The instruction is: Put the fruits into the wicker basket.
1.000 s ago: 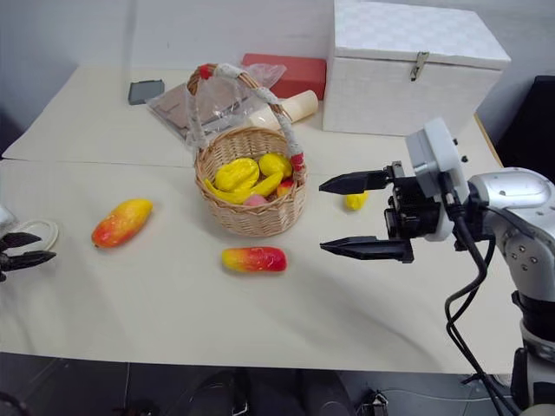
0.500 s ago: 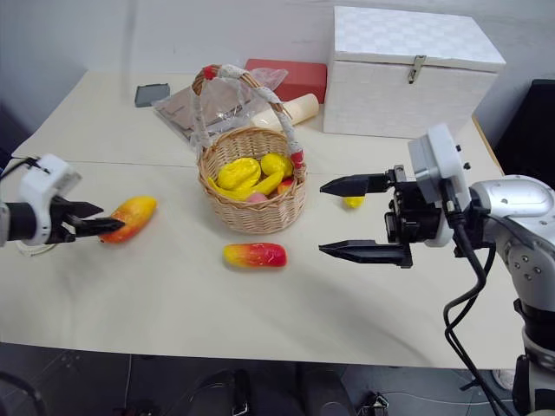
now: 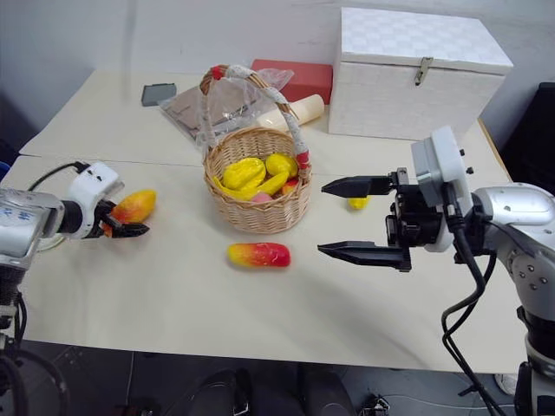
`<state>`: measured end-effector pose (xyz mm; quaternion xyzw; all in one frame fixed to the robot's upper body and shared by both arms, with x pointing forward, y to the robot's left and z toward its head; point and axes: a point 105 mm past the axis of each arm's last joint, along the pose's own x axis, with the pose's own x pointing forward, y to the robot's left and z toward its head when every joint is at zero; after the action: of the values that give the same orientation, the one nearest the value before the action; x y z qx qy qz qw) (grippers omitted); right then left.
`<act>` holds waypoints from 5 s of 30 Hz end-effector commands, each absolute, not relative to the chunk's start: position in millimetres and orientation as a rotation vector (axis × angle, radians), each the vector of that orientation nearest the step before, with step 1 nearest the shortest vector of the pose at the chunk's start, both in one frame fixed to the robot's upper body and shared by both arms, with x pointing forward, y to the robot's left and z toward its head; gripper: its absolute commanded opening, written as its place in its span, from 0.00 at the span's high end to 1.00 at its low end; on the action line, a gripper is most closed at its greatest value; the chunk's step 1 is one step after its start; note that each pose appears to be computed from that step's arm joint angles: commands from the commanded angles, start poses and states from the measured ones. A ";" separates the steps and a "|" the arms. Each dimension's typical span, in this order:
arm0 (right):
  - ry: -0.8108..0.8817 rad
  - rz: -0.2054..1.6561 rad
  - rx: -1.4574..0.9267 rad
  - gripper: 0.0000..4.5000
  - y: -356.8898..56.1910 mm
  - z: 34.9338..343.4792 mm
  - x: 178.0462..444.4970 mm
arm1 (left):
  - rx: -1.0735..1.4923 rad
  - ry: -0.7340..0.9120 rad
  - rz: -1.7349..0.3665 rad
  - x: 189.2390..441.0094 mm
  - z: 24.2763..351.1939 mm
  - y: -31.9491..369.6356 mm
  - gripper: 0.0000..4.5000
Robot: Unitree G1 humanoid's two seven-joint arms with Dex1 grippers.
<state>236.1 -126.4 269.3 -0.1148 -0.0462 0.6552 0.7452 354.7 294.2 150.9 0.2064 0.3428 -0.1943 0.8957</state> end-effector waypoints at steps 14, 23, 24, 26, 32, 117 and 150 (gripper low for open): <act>-0.138 1.383 -0.274 0.00 -131.3 279.0 224.1 | 0.286 0.326 -0.814 316.4 278.8 213.1 0.50; -0.151 1.315 -0.267 0.00 -132.4 277.1 225.3 | 0.480 0.251 -1.046 350.7 285.7 105.5 0.50; -0.151 1.311 -0.267 0.00 -132.1 277.0 225.6 | 0.500 0.252 -1.054 354.1 283.7 101.4 0.50; -0.153 1.303 -0.268 0.00 -131.9 277.1 224.6 | 0.541 0.260 -1.045 367.4 277.2 93.5 0.50; -0.150 1.270 -0.268 0.00 -134.7 277.0 222.0 | 0.581 0.236 -0.952 404.4 268.7 88.9 0.22; 0.019 0.470 -0.082 0.00 -200.2 193.9 319.7 | 0.376 -0.175 -1.574 263.3 321.8 110.6 0.20; -0.043 0.144 0.099 0.58 -178.7 160.6 432.1 | 0.472 -0.163 -1.428 279.0 314.1 107.4 0.19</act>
<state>436.0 -172.2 145.1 0.0496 0.0130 0.0636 0.9967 282.0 105.6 301.3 0.1965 -0.0499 -0.6573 0.7258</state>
